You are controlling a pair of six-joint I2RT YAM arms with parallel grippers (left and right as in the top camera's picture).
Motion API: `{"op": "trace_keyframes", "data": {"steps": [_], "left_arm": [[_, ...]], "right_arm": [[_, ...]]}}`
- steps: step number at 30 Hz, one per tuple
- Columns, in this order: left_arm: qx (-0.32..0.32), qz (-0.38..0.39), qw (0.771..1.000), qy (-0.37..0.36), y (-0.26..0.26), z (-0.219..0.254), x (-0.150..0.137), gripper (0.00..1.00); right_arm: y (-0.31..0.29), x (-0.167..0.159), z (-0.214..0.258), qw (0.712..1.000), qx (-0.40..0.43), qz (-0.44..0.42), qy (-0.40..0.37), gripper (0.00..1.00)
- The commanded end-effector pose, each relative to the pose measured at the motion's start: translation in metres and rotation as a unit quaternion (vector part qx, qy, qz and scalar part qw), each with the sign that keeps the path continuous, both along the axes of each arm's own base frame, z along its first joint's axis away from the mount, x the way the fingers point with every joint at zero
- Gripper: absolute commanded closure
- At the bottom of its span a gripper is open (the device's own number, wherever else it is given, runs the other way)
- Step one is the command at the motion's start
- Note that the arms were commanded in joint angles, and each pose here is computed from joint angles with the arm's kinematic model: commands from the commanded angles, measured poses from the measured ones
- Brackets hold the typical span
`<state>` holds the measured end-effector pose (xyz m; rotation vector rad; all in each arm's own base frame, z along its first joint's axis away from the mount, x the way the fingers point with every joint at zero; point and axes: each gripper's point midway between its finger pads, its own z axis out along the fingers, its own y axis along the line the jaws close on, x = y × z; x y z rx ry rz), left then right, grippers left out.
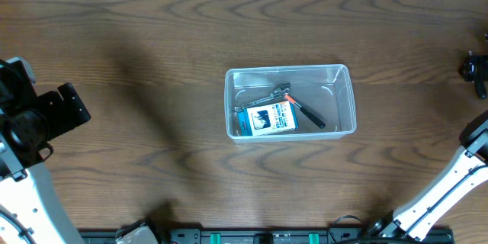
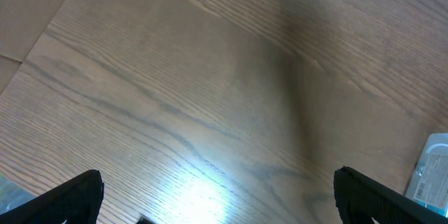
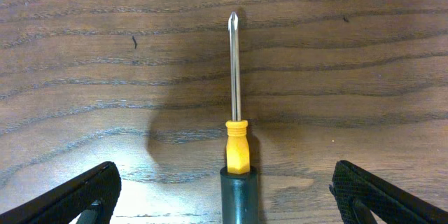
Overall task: Pack container
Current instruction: 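Lower the open right gripper around the screwdriver's black handle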
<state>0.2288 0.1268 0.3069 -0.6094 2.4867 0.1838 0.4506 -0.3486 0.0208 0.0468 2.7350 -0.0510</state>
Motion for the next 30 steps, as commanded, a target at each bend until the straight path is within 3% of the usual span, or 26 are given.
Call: {"op": "trace_keyframes", "data": {"steps": [1, 30], "left_arm": [[-0.004, 0.006, 1.000, -0.007, 0.0006, 0.0032, 0.0008, 0.02], [-0.003, 0.005, 1.000, -0.007, 0.0006, 0.0032, 0.0008, 0.02]], "right_arm": [[0.0043, 0.0017, -0.0102, 1.000, 0.009, -0.001, 0.005, 0.01], [0.0035, -0.0023, -0.0137, 1.000, 0.006, -0.004, 0.016, 0.01]]}}
